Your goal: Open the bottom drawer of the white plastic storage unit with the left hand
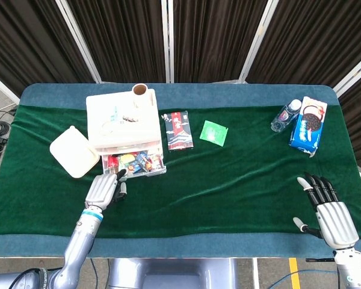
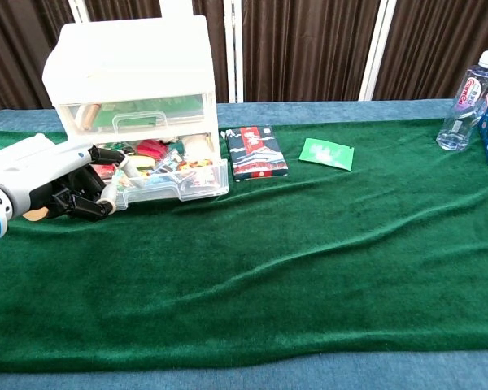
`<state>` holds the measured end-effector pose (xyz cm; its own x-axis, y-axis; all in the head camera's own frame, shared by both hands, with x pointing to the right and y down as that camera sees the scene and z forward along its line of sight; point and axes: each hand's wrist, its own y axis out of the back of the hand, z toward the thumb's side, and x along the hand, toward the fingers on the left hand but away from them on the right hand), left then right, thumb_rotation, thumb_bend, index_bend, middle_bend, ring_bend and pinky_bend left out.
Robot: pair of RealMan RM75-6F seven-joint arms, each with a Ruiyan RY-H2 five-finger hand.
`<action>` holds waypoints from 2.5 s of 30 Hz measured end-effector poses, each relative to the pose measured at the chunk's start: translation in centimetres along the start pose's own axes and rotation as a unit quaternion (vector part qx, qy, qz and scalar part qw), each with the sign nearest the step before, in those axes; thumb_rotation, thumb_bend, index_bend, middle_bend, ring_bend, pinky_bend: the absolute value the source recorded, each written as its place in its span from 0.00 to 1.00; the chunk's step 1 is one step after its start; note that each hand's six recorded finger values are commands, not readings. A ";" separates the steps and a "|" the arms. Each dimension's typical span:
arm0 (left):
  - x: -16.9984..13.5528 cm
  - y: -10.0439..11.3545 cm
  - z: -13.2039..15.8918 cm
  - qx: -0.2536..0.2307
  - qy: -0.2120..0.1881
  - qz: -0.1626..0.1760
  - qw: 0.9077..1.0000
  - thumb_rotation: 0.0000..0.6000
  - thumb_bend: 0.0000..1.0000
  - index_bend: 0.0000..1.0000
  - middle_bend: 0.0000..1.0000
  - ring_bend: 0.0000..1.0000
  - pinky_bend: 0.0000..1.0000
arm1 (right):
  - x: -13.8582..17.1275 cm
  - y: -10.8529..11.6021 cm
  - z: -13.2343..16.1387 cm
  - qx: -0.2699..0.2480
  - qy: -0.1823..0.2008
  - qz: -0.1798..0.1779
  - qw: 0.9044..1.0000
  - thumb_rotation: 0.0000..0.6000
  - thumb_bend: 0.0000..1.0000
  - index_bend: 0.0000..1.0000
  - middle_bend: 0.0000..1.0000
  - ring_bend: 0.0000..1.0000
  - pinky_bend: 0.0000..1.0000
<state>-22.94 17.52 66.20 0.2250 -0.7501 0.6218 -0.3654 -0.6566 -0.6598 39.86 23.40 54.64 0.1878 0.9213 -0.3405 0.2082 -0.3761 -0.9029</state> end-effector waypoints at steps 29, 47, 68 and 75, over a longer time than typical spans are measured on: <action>-1.2 -0.6 0.5 -0.007 -0.016 -0.011 1.000 1.00 0.76 0.52 0.86 0.76 0.72 | 0.0 0.0 0.0 0.001 0.000 0.001 1.000 1.00 0.09 0.03 0.00 0.00 0.00; -1.4 -0.3 0.3 -0.016 -0.022 -0.003 1.000 1.00 0.75 0.00 0.86 0.76 0.72 | 0.0 -0.1 0.0 0.003 0.000 0.002 1.000 1.00 0.09 0.03 0.00 0.00 0.00; -8.7 4.1 -3.6 0.039 -0.070 0.105 0.991 1.00 0.49 0.00 0.24 0.21 0.29 | -0.1 -0.6 0.0 0.017 0.000 0.005 1.000 1.00 0.09 0.03 0.00 0.00 0.00; -12.3 6.5 -8.8 0.129 -0.035 0.184 0.974 1.00 0.28 0.00 0.00 0.00 0.00 | -0.1 -1.1 0.4 0.030 0.003 0.006 1.000 1.00 0.09 0.03 0.00 0.00 0.00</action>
<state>-36.03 23.20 57.94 0.1857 -0.9359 0.2993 -0.1950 -0.3336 -0.9223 39.25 23.76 55.52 0.1967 0.9159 -0.3498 0.1481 -0.3804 -0.9129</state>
